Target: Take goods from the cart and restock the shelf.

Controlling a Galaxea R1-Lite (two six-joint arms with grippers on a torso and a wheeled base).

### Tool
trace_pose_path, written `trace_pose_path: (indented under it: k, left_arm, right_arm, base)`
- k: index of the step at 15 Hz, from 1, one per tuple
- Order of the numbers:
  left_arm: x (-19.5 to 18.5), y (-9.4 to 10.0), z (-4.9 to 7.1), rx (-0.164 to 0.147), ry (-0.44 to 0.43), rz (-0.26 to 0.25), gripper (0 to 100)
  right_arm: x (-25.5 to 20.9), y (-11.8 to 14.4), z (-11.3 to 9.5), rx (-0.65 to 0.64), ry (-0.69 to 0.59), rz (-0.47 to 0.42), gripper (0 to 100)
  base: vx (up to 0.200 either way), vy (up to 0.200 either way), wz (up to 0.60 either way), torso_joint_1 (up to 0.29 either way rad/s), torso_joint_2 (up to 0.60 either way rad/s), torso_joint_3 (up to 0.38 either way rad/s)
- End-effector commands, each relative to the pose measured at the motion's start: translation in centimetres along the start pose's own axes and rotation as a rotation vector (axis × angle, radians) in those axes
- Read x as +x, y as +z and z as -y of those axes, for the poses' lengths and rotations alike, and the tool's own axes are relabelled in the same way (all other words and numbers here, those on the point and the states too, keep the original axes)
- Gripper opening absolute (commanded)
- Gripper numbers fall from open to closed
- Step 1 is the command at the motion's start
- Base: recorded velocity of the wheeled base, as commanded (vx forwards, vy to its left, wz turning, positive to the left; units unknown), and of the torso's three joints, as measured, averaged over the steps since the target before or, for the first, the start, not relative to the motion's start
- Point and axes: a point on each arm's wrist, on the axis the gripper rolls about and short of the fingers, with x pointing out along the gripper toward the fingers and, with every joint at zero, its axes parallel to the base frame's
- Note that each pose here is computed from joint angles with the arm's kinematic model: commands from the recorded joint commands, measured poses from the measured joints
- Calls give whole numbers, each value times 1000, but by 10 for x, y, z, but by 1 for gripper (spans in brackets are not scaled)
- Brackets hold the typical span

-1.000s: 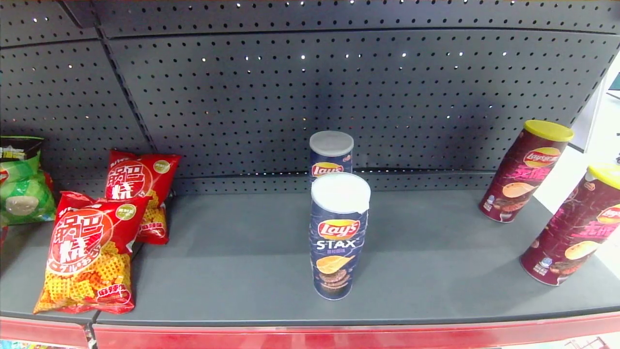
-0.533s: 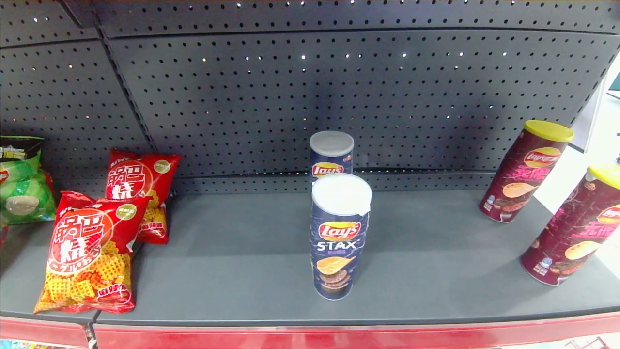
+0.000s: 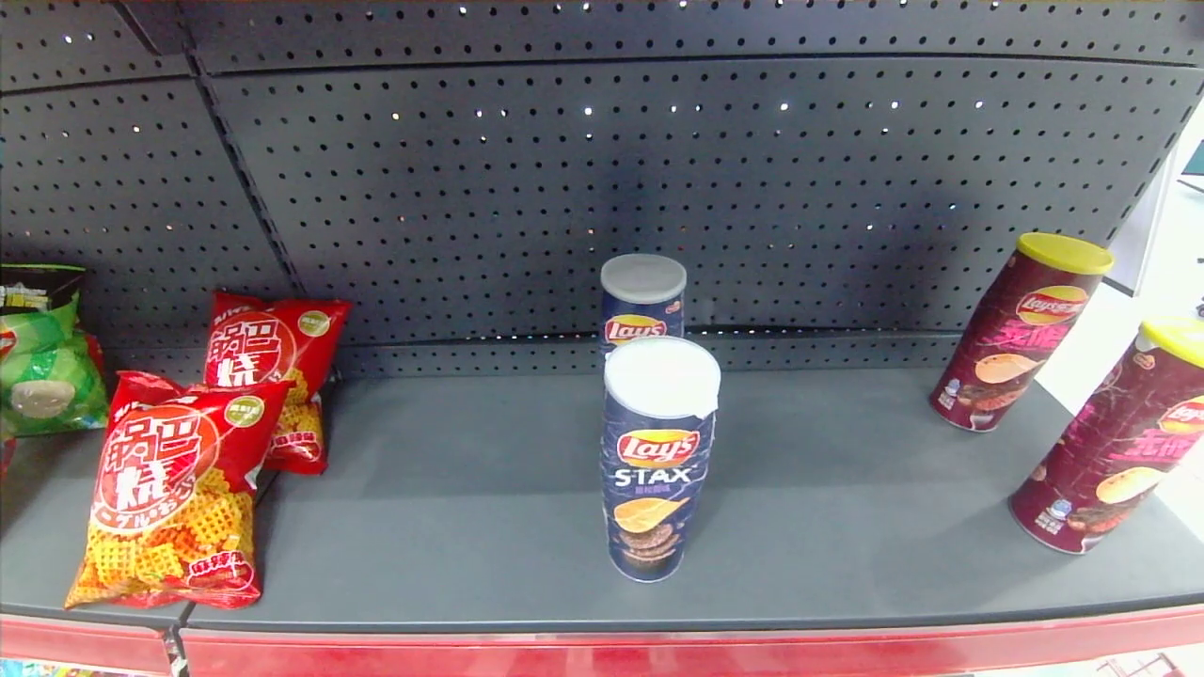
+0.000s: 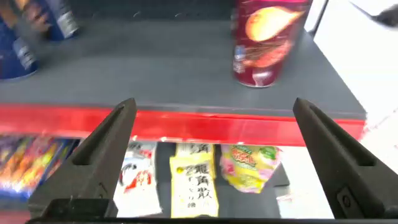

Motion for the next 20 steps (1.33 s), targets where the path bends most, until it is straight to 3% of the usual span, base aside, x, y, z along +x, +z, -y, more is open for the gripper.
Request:
trace_pose_path:
  k: [1, 4, 7, 10, 12, 20]
  left_arm:
    - [0, 0, 0, 1, 0, -2, 100]
    - [0, 0, 0, -1, 0, -1, 100]
    - [0, 0, 0, -1, 0, -1, 100]
    - [0, 0, 0, -1, -1, -1, 100]
    - [0, 0, 0, -1, 0, -1, 100]
    - [0, 0, 0, 1, 0, -1, 100]
  right_arm:
    - [-1, 0, 0, 20, 3, 10, 100]
    - [-2, 1, -1, -11, 21, 11, 100]
    - [-2, 1, 3, 5, -137, 9, 100]
    - [-2, -1, 3, 1, -125, 3, 100]
    - [-1, -7, 0, -7, -10, -38, 100]
    - [-1, -7, 1, -12, -25, -38, 100]
  base:
    - [0, 0, 0, 0, 0, 0]
    - [0, 0, 0, 0, 0, 0]
    - [0, 0, 0, 0, 0, 0]
    - [0, 0, 0, 0, 0, 0]
    - [0, 0, 0, 0, 0, 0]
    - [0, 0, 0, 0, 0, 0]
